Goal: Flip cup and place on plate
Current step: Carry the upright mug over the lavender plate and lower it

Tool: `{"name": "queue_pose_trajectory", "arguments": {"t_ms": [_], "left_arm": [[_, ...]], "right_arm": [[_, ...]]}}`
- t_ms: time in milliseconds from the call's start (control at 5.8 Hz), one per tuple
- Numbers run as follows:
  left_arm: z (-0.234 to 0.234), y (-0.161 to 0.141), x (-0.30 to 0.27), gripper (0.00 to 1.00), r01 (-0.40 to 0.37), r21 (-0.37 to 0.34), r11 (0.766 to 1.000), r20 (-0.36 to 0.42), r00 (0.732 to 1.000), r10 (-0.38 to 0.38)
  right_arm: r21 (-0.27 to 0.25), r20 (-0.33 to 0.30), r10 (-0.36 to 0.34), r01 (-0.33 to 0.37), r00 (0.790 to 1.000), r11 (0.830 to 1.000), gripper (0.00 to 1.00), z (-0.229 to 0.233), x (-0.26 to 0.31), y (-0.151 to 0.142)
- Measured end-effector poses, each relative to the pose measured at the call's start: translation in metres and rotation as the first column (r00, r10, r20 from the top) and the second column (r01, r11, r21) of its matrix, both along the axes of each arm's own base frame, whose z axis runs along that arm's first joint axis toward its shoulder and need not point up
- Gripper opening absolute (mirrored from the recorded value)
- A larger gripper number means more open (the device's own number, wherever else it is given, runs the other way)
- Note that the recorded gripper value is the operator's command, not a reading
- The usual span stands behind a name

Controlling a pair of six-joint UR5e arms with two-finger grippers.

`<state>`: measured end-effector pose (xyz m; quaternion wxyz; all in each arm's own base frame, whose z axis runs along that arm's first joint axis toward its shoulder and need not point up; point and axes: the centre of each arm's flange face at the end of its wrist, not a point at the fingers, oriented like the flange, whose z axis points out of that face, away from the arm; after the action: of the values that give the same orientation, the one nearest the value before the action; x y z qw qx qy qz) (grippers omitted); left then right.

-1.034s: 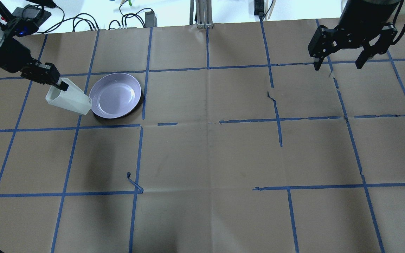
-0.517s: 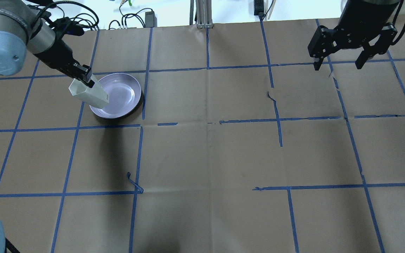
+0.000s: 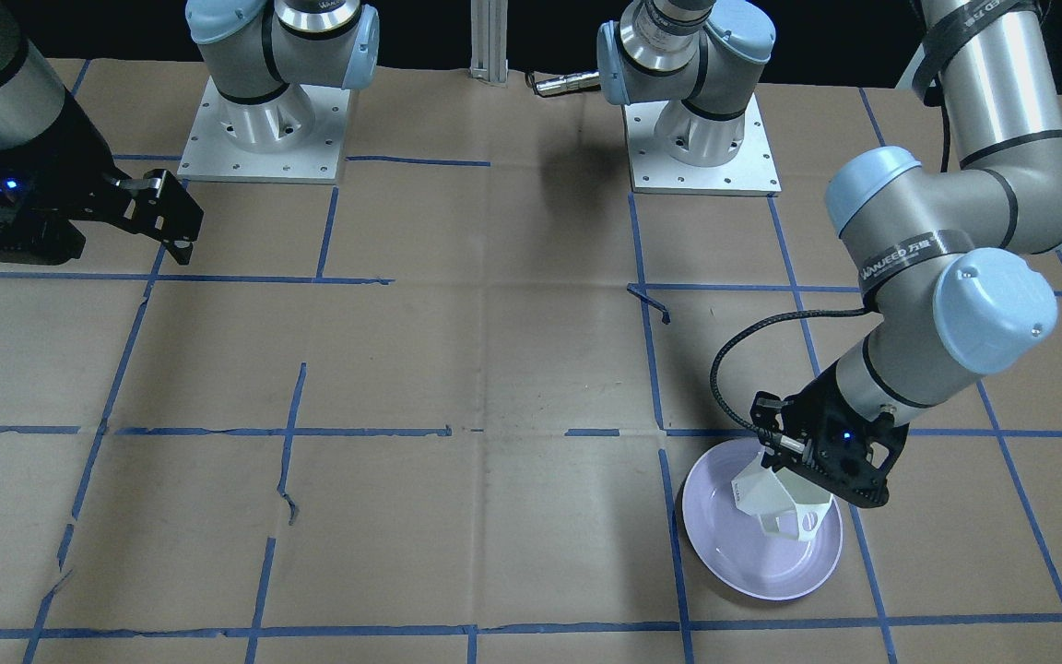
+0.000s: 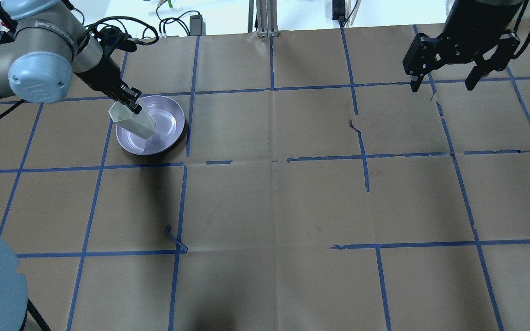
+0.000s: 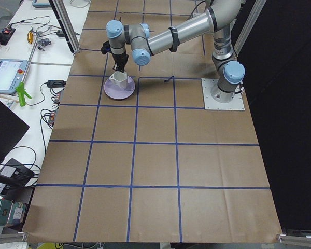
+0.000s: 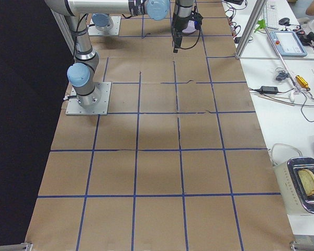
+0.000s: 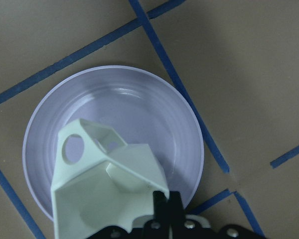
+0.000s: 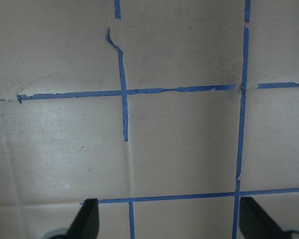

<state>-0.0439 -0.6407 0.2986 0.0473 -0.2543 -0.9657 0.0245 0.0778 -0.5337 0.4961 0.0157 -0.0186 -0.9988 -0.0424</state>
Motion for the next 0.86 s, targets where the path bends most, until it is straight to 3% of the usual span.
{"name": "queue_pose_trajectory", "arguments": {"t_ms": [345,517,690,862], "left_arm": [[-0.0094,-0.0017,-0.0063,0.03,0.012,0.007,1.000,0.007,1.000,-0.012],[-0.0109,-0.0012,-0.0065,0.11,0.012,0.011,1.000,0.008,1.000,-0.012],[-0.0115,-0.0007,-0.0068,0.36,0.012,0.012,1.000,0.008,1.000,-0.012],[-0.0109,-0.0002,-0.0069,0.98,0.012,0.011,1.000,0.008,1.000,-0.012]], "right_arm": [[0.000,0.000,0.000,0.000,1.000,1.000,1.00,0.0000,0.0000,0.0000],[0.000,0.000,0.000,0.000,1.000,1.000,1.00,0.0000,0.0000,0.0000],[0.000,0.000,0.000,0.000,1.000,1.000,1.00,0.0000,0.0000,0.0000],[0.000,0.000,0.000,0.000,1.000,1.000,1.00,0.0000,0.0000,0.0000]]}}
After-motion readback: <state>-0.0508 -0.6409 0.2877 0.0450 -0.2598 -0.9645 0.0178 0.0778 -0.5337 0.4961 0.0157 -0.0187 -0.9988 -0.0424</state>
